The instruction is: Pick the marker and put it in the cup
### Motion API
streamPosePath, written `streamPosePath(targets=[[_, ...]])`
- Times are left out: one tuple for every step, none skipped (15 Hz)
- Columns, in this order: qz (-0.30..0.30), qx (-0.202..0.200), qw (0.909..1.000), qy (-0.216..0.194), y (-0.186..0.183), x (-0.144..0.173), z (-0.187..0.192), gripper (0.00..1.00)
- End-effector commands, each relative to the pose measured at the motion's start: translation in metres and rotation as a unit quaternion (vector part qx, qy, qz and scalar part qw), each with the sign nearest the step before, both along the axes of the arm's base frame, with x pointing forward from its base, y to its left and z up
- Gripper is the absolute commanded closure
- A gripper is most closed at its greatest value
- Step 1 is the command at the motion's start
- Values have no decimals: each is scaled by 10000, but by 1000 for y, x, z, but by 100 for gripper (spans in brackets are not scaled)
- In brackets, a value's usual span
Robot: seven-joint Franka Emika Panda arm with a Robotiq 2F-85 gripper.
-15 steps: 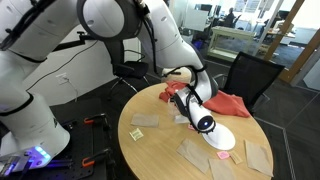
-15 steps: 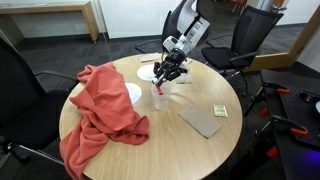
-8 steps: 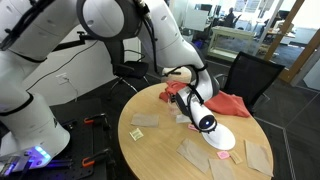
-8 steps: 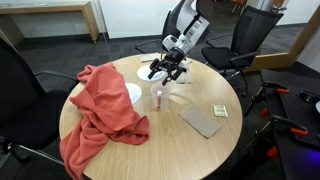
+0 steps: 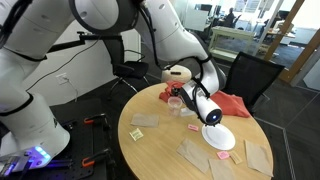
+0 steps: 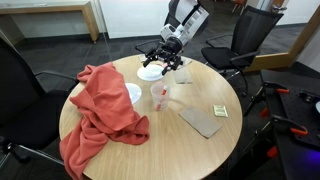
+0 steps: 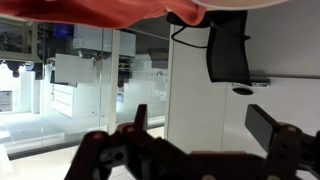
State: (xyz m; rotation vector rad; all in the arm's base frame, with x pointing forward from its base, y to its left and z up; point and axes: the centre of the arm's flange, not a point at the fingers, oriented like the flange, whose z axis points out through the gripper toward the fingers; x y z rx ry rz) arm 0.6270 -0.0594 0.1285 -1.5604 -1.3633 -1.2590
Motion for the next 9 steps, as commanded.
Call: streamPosePath(targets=[[174, 108, 9996, -203, -2, -20, 27, 0], [194, 124, 9995, -237, -3, -20, 32, 0], [222, 153, 9993, -258, -3, -20, 36, 0], [235, 167, 9992, -277, -4, -20, 39, 0], [132, 118, 9996, -204, -3, 4, 30, 0], [127, 113, 9996, -213, -5, 5, 32, 0], [125, 113, 9997, -203, -5, 4, 30, 0], [126, 116, 9997, -189, -4, 4, 29, 0], [128, 119, 9997, -176, -4, 3, 27, 0]])
